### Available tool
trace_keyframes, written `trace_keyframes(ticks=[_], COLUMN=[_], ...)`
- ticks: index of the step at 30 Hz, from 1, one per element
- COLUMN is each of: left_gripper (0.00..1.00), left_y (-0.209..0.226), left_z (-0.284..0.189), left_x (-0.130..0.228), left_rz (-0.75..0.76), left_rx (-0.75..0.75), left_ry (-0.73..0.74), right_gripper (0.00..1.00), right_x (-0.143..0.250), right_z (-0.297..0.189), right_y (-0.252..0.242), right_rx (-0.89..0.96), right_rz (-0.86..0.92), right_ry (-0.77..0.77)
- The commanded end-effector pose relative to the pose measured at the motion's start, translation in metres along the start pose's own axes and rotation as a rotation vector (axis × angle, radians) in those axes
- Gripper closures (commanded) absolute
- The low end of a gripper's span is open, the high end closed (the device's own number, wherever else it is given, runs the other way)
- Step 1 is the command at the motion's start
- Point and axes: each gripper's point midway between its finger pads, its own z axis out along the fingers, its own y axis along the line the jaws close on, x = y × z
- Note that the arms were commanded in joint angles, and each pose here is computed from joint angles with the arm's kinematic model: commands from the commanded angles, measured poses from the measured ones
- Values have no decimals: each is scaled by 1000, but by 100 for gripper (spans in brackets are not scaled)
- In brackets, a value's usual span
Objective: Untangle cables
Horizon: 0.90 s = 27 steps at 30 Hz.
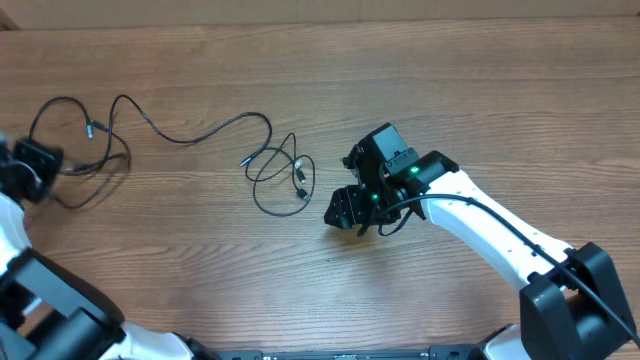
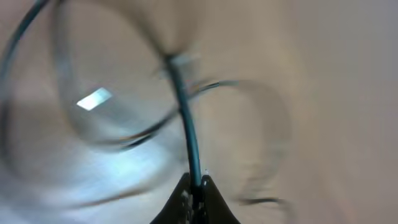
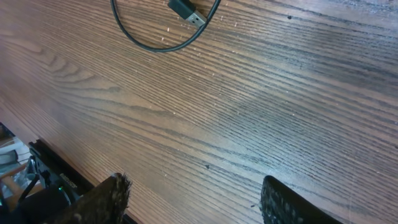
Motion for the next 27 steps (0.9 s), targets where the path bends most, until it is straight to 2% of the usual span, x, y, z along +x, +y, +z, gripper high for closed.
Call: trace_keyframes(ticks=[1,6,8,9,11,12,14,18,22,27], left_gripper=[96,95,89,73,31,18,4,2,4,7], left_y=[-117,-127,-118,-111,-96,-90,-83,-89,-115,-150], left_z=[-76,-102,-100,-97,-90,-88,-81,-69,-54,-22], left_x=[-39,-61,-62,-61,-56,-53,-47,-34,-10,48], left_rz=[233,283,259,240,200,185,164,167,250,426], left_rx=[318,234,184,155,90,66,37,44,78,92], left_ry=[-143,-282,-286,-278,-255,-245,-217,-168,-104,41], right_gripper=[34,34,34,34,34,34,34,34,34,34], right_x=[0,0,0,0,0,0,0,0,0,0], right_z=[0,0,0,0,0,0,0,0,0,0], right_y=[1,1,1,1,1,1,1,1,1,1], right_rx=[0,0,0,0,0,0,0,0,0,0], right_rz=[-13,-13,-13,-13,-13,-13,-13,-13,-13,-13], right_ry=[-3,-3,-3,-3,-3,-3,-3,-3,-3,-3])
